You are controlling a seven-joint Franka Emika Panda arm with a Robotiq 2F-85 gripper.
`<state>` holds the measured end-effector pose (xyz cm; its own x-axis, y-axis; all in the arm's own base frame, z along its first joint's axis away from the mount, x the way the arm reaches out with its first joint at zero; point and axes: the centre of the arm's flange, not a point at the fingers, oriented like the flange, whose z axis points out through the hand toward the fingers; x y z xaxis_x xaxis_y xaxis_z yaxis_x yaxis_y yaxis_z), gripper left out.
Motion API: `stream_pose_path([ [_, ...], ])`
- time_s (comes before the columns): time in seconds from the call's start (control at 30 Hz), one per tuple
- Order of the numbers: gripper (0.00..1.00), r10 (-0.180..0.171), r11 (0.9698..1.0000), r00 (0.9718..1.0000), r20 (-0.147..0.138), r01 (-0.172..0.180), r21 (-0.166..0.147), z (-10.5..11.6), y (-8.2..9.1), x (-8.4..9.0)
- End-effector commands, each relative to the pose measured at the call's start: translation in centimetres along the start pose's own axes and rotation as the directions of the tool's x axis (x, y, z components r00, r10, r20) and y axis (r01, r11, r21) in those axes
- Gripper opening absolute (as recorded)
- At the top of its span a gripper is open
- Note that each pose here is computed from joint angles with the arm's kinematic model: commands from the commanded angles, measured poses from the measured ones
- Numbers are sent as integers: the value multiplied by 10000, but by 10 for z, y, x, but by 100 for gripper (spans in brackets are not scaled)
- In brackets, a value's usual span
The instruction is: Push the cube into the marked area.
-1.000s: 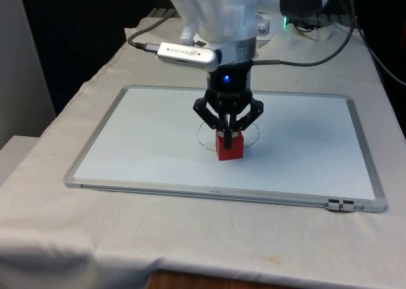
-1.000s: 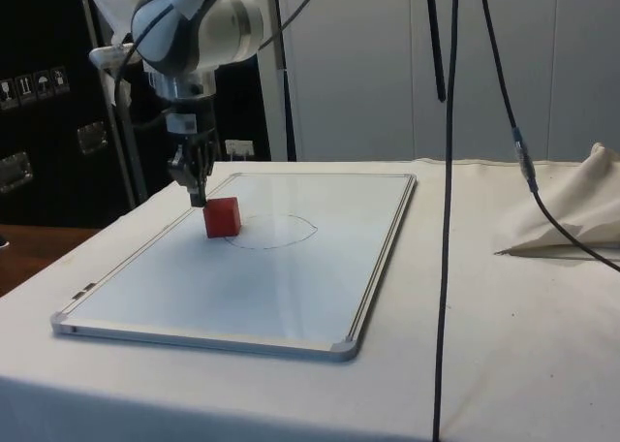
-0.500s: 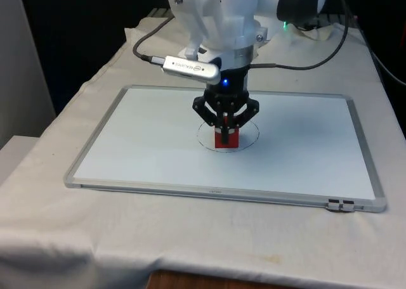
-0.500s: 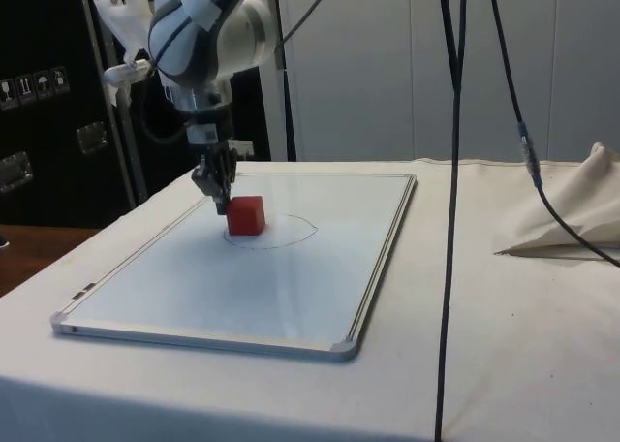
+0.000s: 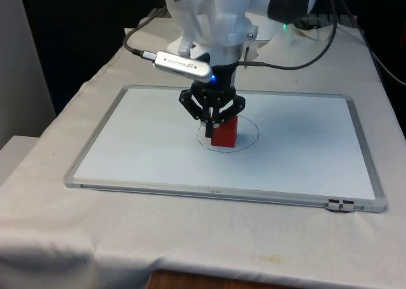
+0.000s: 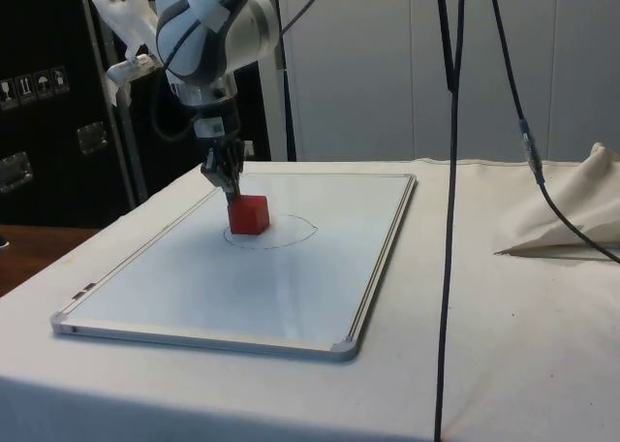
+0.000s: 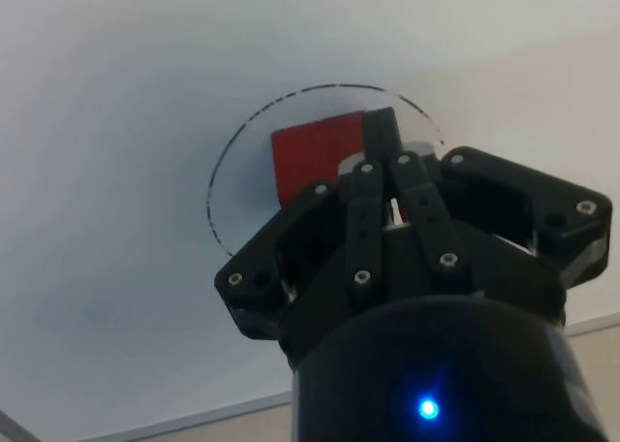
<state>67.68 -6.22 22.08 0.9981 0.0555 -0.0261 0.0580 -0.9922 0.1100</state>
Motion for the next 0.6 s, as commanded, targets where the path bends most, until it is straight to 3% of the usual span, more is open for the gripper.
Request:
stream_pose_path([
  [0.0,0,39,10000,9999,149,-39,-42,-2,2,-3],
  [0.03,0,20,10000,10000,57,-20,-13,0,2,-1],
  [0.23,0,113,9999,9983,571,-114,27,-6,8,-11],
  [0.27,0,84,9999,9985,546,-88,64,-5,8,-8],
  [0.57,0,114,9996,9938,1109,-144,258,-12,10,-19],
])
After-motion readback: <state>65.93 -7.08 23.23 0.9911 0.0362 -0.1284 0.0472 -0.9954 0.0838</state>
